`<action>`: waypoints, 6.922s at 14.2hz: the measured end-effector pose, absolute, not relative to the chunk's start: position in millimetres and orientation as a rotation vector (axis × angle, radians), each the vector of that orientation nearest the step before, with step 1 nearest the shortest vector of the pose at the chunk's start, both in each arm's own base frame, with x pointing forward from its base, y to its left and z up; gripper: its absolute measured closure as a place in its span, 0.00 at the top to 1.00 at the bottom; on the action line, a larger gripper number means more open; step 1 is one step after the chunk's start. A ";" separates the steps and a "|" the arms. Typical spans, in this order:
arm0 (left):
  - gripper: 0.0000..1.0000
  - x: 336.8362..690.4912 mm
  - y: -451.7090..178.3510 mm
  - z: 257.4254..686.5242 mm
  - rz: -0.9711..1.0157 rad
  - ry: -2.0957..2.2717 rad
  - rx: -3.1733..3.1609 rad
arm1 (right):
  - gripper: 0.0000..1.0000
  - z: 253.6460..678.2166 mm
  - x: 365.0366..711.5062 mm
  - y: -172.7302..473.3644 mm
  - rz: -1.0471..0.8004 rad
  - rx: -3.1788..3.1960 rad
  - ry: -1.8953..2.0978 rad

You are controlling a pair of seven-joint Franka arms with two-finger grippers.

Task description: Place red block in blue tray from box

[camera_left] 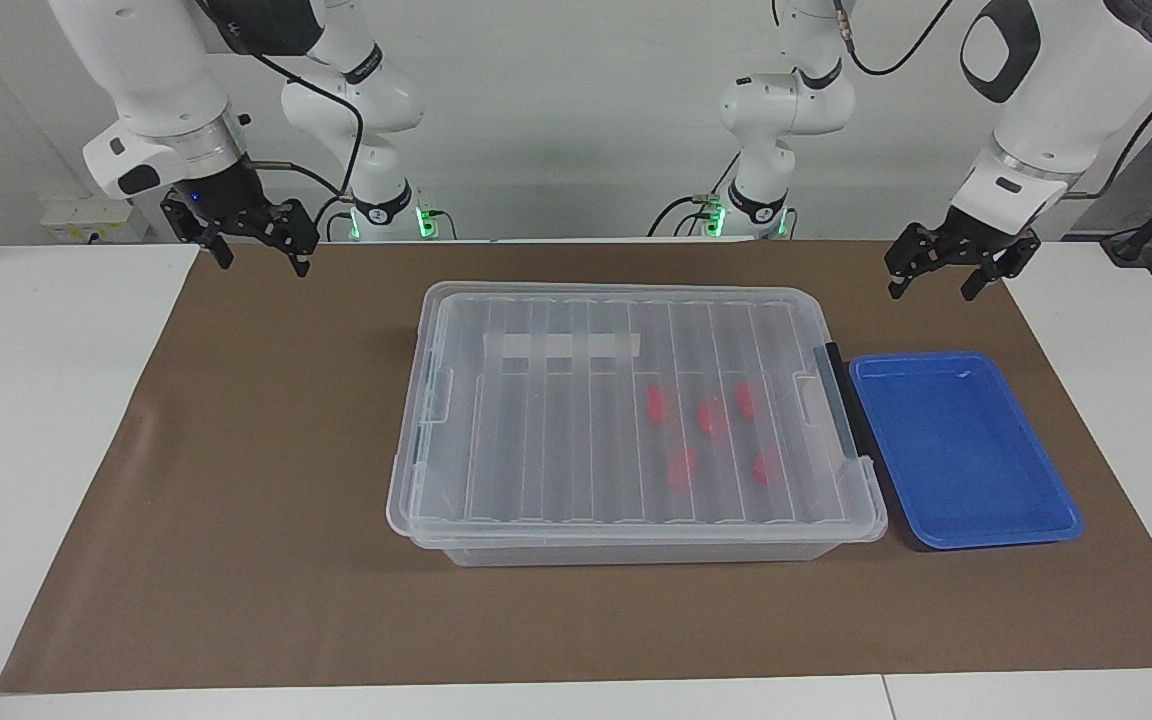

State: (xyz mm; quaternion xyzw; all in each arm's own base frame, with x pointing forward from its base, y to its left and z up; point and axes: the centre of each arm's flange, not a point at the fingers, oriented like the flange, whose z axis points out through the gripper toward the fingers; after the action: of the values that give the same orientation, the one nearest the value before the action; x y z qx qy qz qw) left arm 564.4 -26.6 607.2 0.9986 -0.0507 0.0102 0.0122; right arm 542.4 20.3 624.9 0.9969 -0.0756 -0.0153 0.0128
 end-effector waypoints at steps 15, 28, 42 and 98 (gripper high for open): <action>1.00 564.4 -26.6 607.2 0.032 -0.158 3.113 | 1.00 612.1 551.0 26.1 0.031 3.115 -0.219; 1.00 564.4 -26.6 607.2 0.032 -0.158 3.113 | 0.90 537.1 576.8 135.9 0.195 3.148 -0.176; 1.00 564.4 -26.6 607.2 0.032 -0.158 3.113 | 0.89 471.0 590.9 145.7 0.126 3.142 -0.147; 1.00 536.6 -221.7 401.6 0.220 0.474 3.062 | 0.97 601.1 544.7 13.7 0.144 3.121 -0.123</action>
State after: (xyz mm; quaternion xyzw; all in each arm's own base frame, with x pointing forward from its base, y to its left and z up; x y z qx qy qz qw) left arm 536.6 -221.7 401.6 0.9856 0.1526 0.0708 0.0174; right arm 544.7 13.7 601.1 0.9981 -0.0393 0.0461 0.0076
